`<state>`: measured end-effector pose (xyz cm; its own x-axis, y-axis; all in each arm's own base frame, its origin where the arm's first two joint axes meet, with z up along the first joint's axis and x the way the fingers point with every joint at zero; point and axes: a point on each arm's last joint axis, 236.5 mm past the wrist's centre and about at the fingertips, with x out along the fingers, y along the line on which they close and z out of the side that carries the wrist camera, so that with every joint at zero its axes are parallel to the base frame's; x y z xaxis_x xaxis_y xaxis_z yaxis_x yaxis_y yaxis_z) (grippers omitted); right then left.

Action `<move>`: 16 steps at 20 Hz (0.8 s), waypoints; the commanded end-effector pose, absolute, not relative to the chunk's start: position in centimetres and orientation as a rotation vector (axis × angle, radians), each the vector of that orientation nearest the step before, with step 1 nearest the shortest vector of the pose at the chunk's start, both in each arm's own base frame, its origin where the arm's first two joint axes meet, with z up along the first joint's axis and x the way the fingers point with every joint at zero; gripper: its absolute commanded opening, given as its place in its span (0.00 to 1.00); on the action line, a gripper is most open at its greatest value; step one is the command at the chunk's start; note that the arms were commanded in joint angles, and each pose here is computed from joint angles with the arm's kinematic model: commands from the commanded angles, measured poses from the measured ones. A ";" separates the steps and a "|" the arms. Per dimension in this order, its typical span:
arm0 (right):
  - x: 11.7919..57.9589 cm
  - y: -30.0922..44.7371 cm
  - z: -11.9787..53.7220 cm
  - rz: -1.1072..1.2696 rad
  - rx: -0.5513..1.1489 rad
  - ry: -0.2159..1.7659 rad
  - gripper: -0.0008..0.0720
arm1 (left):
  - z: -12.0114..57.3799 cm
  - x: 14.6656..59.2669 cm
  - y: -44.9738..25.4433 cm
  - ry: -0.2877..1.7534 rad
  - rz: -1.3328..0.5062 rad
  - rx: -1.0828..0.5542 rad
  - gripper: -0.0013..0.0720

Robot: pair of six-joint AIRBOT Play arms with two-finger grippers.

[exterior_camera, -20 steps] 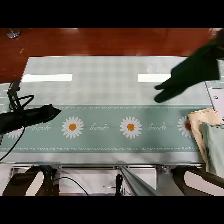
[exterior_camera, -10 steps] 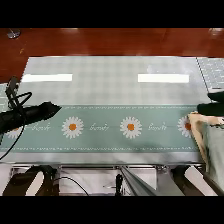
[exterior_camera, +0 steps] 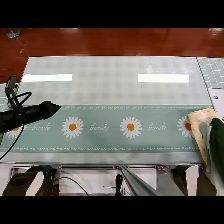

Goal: Fold the shirts.

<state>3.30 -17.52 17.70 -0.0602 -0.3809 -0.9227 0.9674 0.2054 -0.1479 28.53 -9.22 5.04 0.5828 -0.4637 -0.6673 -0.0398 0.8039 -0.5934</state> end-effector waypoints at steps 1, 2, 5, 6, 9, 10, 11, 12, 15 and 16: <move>0.6 -18.1 17.3 -1.421 0.714 1.084 0.86 | 5.5 28.8 -9.5 0.909 -0.272 -0.631 0.07; 1.7 -18.6 17.2 -1.383 0.712 1.066 0.86 | 5.9 29.2 -9.6 0.889 -0.274 -0.650 0.07; 10.2 -20.4 18.4 -1.072 0.711 0.917 0.77 | 8.4 31.6 -9.0 0.769 -0.286 -0.628 0.06; 14.8 -20.2 19.7 -0.911 0.754 0.824 0.52 | 10.0 32.5 -8.9 0.742 -0.293 -0.617 0.06; 29.6 -14.5 27.0 -0.278 0.828 0.544 0.04 | 17.1 36.1 -9.3 0.663 -0.368 -0.550 0.06; 33.5 -11.0 29.4 -0.096 0.832 0.487 0.04 | 19.8 37.1 -9.8 0.643 -0.404 -0.525 0.06; 36.4 -7.5 30.5 0.032 0.778 0.475 0.04 | 22.6 38.1 -10.7 0.611 -0.451 -0.484 0.06; 39.0 -3.1 30.2 0.153 0.664 0.497 0.04 | 25.2 38.9 -11.9 0.566 -0.505 -0.422 0.06; 41.5 7.3 19.2 0.255 0.174 0.826 0.04 | 26.5 39.2 -15.9 0.559 -0.582 -0.234 0.06; 41.7 8.9 14.4 0.205 0.051 0.940 0.04 | 23.6 38.9 -16.1 0.641 -0.544 -0.171 0.06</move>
<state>39.50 0.75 21.34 0.6936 0.2719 -0.6671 0.0419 0.9093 0.4141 38.51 -14.27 24.38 0.6969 -0.5711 -0.4339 0.3768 0.8062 -0.4560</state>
